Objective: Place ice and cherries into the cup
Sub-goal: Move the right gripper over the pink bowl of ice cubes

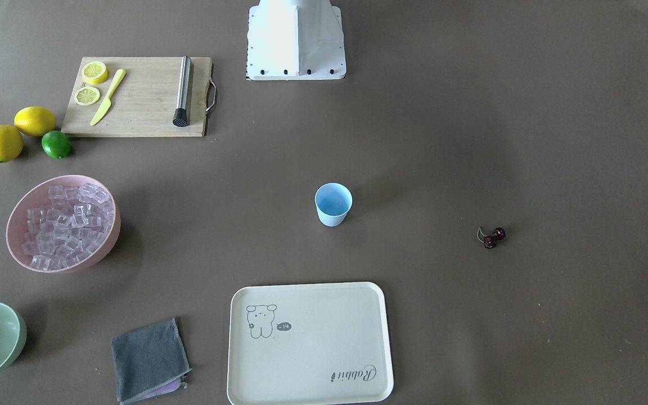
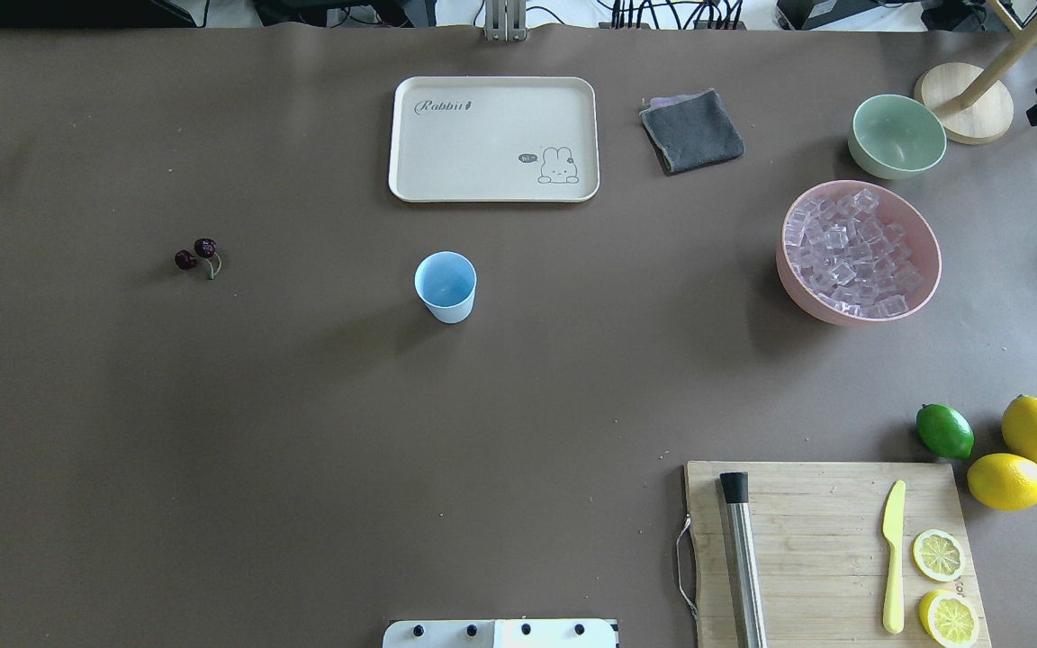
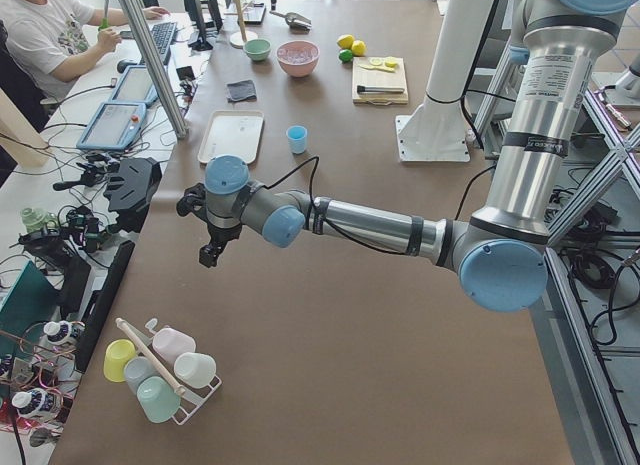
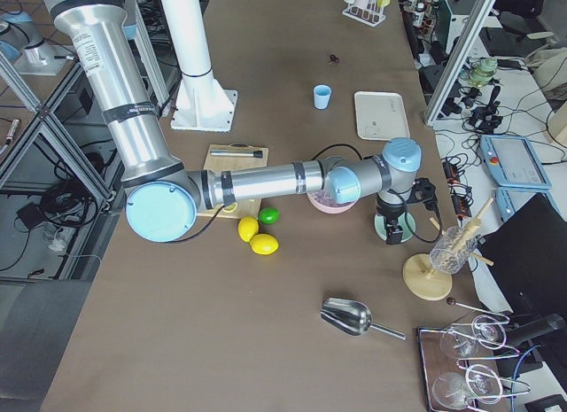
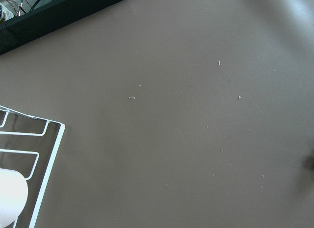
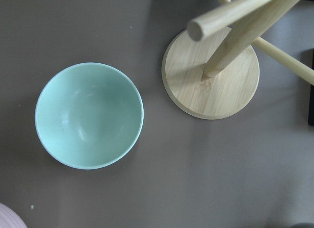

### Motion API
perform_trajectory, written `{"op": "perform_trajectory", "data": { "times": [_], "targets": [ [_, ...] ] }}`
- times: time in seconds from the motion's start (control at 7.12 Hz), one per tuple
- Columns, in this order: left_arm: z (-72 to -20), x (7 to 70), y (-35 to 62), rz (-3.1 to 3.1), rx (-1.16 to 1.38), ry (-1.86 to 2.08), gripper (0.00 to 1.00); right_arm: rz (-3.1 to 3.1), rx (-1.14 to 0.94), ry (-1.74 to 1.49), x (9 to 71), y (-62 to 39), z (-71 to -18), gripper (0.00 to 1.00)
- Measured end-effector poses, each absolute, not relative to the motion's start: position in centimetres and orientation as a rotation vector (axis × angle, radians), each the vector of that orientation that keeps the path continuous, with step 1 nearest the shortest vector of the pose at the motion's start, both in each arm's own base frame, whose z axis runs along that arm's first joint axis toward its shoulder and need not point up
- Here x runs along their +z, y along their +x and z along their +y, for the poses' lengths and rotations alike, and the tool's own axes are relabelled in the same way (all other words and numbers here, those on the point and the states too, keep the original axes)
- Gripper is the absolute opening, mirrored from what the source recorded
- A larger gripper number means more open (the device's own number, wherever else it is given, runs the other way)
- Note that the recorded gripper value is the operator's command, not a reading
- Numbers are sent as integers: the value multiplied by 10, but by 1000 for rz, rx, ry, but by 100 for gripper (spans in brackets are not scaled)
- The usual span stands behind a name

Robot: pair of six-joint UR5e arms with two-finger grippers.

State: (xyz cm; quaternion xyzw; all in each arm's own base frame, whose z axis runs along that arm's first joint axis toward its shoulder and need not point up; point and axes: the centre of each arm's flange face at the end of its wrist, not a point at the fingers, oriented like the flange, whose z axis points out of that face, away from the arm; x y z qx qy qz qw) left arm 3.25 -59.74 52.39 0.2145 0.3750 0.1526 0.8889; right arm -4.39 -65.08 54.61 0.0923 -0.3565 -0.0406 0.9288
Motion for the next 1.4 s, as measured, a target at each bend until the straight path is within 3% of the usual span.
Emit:
{"op": "perform_trajectory", "data": {
  "times": [0.7,1.4],
  "targets": [
    [-605,518,35,778,324,454,98,-783,-78,194,524,-57,-646,99],
    [-609,536,47,781,332,419,98,-795,-54,279,441,-190,-640,99]
  ]
}}
